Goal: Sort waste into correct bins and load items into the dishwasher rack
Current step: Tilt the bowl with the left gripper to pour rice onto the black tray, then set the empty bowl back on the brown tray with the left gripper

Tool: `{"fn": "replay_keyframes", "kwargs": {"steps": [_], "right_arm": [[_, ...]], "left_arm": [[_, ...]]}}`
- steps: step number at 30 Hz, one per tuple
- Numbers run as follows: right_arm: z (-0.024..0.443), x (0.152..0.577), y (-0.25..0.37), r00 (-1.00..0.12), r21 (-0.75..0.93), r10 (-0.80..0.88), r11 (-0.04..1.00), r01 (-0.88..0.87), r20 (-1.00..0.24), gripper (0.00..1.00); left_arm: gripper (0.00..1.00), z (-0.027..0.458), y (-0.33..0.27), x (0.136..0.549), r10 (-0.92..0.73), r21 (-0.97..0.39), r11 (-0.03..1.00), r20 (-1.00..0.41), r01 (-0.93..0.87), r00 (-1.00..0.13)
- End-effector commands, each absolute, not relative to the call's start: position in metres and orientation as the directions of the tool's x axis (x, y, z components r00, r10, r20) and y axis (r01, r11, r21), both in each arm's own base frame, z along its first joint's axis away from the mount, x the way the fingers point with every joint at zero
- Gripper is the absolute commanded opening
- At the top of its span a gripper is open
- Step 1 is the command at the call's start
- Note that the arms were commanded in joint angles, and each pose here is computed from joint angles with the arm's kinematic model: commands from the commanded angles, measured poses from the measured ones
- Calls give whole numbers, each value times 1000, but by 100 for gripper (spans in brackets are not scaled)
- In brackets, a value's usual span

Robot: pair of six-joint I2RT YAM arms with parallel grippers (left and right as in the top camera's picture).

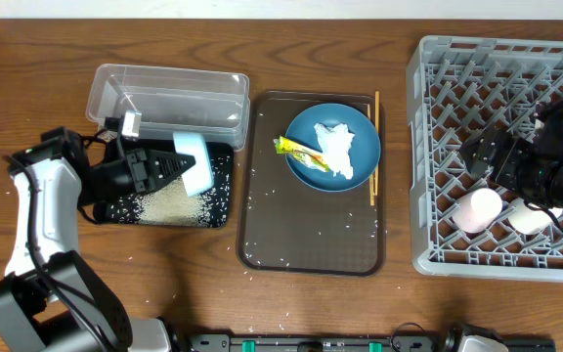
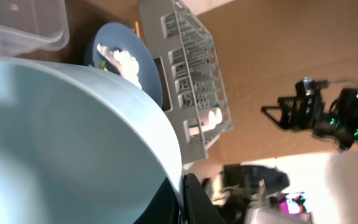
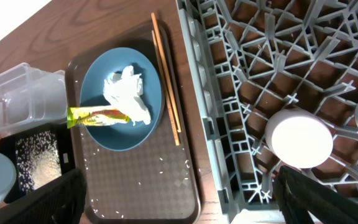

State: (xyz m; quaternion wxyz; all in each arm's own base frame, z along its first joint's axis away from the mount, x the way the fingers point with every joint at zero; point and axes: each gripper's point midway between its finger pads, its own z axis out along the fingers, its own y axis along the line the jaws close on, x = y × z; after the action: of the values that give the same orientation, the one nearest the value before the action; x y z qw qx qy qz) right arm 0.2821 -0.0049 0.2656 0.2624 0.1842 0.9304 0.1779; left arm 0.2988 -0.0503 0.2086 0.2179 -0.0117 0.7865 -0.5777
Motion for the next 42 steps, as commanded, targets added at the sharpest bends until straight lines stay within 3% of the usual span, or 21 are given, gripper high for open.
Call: {"fn": "replay_keyframes", "kwargs": {"steps": [1, 6, 14, 25, 28, 31, 32, 33, 34, 42], "right_arm": [[268, 282, 1, -800, 431, 426, 871, 236, -423, 95], [269, 284, 0, -795, 432, 426, 872, 232, -432, 95], [268, 283, 1, -799, 432, 427, 871, 236, -425, 95], [267, 281, 1, -801, 431, 427, 870, 238, -419, 95], [267, 281, 1, -802, 432, 427, 870, 239, -417, 95], [267, 281, 1, -803, 431, 427, 870, 240, -415, 95], [267, 281, 1, -803, 431, 427, 870, 240, -415, 95], [267, 281, 1, -803, 431, 427, 870, 240, -415, 95], [267, 281, 1, -803, 431, 427, 870, 240, -415, 95], [267, 282, 1, -801, 431, 427, 870, 238, -420, 96]], "left_arm": [[6, 220, -62, 292, -267, -931, 324, -258, 166, -929], [6, 193, -72, 288, -184, -740, 671, -227, 46, -956], [6, 169, -142, 265, 23, -380, 916, -274, 130, -962], [6, 113, -239, 236, 259, -234, 921, -231, 312, -938], [8, 85, -245, 240, 275, -137, 941, -223, 309, -935], [8, 65, -257, 239, 296, -134, 937, -193, 324, -936], [15, 62, -261, 238, 299, -149, 933, -184, 327, -936], [31, 61, -265, 236, 300, -170, 929, -179, 330, -937], [41, 62, -267, 237, 299, -180, 926, -181, 330, -937], [61, 141, -282, 267, 275, -240, 896, -359, 373, -892]]}}
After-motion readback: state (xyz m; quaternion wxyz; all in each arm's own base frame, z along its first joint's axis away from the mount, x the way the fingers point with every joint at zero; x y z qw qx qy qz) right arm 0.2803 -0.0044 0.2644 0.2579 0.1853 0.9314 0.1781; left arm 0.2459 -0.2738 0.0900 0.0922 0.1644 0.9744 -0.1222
